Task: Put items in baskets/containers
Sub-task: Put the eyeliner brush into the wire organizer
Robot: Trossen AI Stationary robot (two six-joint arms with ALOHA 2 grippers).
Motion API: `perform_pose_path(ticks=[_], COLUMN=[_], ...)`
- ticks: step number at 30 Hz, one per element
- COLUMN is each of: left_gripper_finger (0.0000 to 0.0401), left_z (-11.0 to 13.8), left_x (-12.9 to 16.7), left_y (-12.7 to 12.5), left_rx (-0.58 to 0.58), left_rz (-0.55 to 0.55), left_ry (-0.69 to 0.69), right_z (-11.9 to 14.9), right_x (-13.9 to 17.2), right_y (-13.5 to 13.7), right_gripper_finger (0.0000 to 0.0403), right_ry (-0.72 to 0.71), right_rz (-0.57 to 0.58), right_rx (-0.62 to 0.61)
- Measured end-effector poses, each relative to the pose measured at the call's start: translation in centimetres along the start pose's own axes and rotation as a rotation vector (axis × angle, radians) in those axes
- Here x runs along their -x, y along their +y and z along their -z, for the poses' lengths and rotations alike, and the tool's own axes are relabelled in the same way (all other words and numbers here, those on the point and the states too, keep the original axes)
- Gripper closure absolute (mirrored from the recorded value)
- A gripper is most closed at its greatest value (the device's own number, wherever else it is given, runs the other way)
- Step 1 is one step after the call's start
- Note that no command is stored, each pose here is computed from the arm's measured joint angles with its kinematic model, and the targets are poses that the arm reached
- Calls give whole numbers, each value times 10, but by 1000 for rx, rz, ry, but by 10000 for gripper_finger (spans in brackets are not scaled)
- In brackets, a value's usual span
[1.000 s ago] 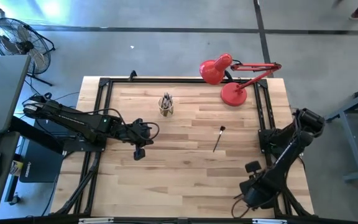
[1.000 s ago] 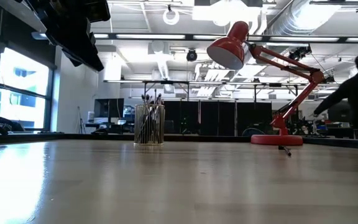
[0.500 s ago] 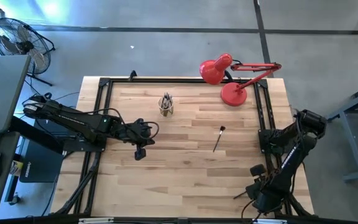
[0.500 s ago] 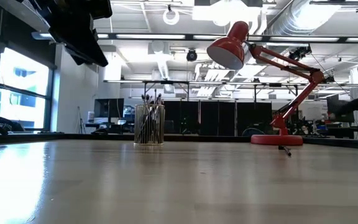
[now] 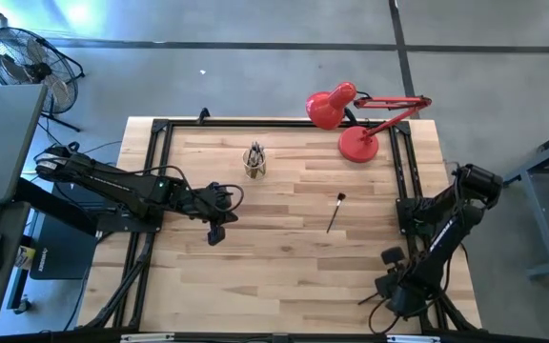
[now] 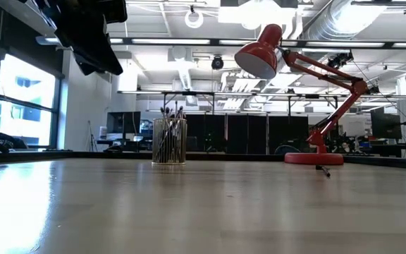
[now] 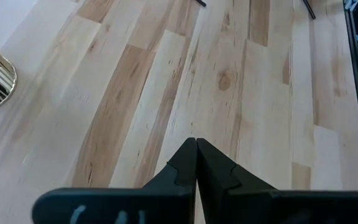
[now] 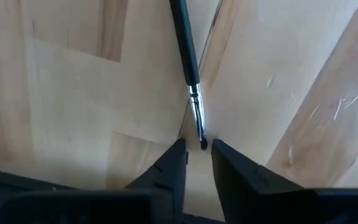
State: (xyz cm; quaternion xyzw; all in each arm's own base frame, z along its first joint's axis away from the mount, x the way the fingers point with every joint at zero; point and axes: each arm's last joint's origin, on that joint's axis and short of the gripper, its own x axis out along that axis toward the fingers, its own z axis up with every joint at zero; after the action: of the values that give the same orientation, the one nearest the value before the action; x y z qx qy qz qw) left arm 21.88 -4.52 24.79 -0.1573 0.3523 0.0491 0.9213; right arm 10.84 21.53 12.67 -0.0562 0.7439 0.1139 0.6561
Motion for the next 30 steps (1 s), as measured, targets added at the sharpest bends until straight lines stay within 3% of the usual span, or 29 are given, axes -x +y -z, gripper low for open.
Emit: perform_pose_path(ticks=[5,13,30], left_gripper_finger=[401,401,401], left_z=[0,0,0], left_x=[0,0,0], left_y=[0,0,0], left_rx=[0,-22,-91], left_rz=[0,-1,-2], left_ry=[0,0,0], right_z=[0,-20,-85], right_x=[-1,10,92], right_y=[-3,-18,-62], right_gripper_finger=[395,401,403], right_ry=[31,69,-157], right_rz=[-13,-32,161], right_rx=[27,-60,-328])
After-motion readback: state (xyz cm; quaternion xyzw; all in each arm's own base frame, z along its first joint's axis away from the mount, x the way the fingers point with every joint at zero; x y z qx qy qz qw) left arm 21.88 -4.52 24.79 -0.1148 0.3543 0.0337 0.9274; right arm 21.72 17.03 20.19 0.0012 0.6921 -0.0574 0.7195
